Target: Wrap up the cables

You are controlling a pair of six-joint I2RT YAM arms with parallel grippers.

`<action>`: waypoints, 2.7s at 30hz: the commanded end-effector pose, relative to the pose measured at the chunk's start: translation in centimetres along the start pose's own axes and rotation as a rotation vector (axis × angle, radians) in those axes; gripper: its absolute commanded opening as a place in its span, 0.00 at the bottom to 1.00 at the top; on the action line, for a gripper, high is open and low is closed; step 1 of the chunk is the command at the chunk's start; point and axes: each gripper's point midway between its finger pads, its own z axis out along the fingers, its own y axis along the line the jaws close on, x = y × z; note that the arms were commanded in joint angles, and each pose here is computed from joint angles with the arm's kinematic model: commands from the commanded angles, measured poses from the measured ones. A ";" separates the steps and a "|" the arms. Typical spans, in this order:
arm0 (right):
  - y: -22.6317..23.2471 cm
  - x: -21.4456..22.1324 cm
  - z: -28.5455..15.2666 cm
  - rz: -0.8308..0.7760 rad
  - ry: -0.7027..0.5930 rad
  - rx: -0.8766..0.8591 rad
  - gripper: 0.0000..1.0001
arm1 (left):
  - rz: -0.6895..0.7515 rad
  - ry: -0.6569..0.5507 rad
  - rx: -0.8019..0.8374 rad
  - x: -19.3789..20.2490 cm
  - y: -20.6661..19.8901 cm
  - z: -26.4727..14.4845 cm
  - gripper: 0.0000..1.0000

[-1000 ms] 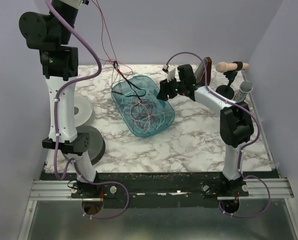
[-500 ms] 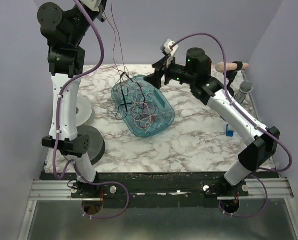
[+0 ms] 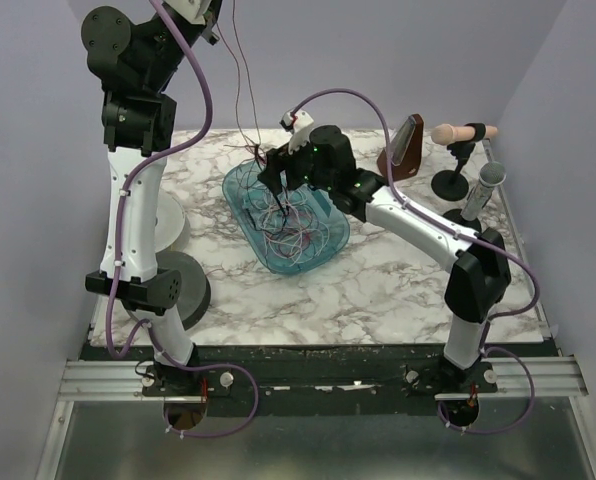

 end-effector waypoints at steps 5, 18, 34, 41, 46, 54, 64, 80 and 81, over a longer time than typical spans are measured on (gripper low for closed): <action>-1.7 1.4 3.0 -0.053 0.023 0.002 0.75 | -0.013 -0.055 -0.011 -1.7 0.2 0.2 0.00; -3.5 7.7 1.5 0.017 0.155 -0.001 0.01 | 0.100 -0.033 -0.180 -1.4 3.6 -0.1 0.00; -11.1 19.3 -2.5 0.181 0.413 0.091 0.01 | 0.428 -0.272 -0.523 -12.6 11.4 -4.9 0.00; -9.2 13.5 -1.6 0.095 0.318 -0.022 0.16 | 0.367 -0.197 -0.430 -9.8 10.1 -3.7 0.00; -6.6 8.5 -3.5 -0.009 0.224 -0.130 0.66 | 0.255 -0.087 -0.298 -6.5 7.8 -2.9 0.00; -1.9 -1.4 -8.3 -0.182 -0.061 -0.271 1.00 | 0.044 0.082 -0.262 -1.1 6.1 -3.0 0.00; 0.2 -3.6 -3.8 -0.156 -0.201 -0.446 1.00 | -0.149 0.021 -0.145 -2.9 2.0 -1.5 0.00; 4.7 -7.1 -8.6 -0.183 -0.229 -0.653 1.00 | -0.153 0.071 -0.077 -2.0 -0.2 -1.5 0.00; 4.8 -7.4 -8.9 -0.160 -0.227 -0.648 1.00 | -0.160 0.072 -0.071 -1.9 -0.3 -1.4 0.00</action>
